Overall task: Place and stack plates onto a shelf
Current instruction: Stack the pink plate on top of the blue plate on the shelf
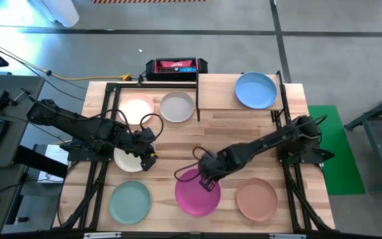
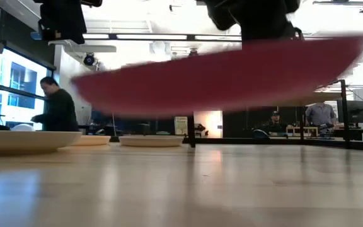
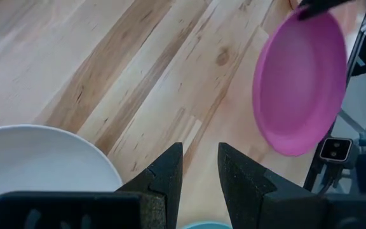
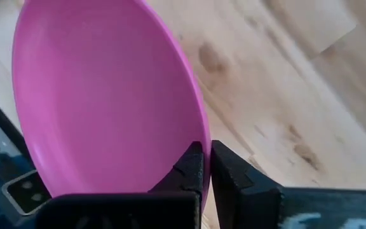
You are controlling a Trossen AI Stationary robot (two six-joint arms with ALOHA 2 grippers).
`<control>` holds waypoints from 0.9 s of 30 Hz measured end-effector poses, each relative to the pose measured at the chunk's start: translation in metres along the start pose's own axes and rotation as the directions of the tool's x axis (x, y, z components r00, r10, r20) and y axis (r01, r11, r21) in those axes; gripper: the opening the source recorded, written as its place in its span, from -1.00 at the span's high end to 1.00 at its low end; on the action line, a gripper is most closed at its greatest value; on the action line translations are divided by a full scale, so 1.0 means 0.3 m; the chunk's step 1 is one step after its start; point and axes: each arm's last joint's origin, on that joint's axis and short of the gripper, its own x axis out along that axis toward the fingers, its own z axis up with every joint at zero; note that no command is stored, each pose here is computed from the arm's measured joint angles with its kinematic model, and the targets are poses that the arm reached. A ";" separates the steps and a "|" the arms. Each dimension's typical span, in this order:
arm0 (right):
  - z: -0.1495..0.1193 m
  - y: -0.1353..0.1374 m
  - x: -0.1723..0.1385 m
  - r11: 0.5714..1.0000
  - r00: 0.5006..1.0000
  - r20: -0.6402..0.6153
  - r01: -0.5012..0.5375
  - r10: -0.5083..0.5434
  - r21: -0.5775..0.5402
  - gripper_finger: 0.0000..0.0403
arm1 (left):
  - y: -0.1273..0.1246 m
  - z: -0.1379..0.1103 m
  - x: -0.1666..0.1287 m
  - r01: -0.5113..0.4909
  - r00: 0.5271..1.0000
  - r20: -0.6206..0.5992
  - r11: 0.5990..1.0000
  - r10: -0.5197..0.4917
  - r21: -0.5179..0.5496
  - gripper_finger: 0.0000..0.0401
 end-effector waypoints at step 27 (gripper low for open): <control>0.123 -0.459 -0.596 0.917 0.931 0.359 -0.091 -0.060 0.388 1.00 | 0.067 0.071 0.007 -0.075 0.997 0.050 0.962 0.064 0.264 0.55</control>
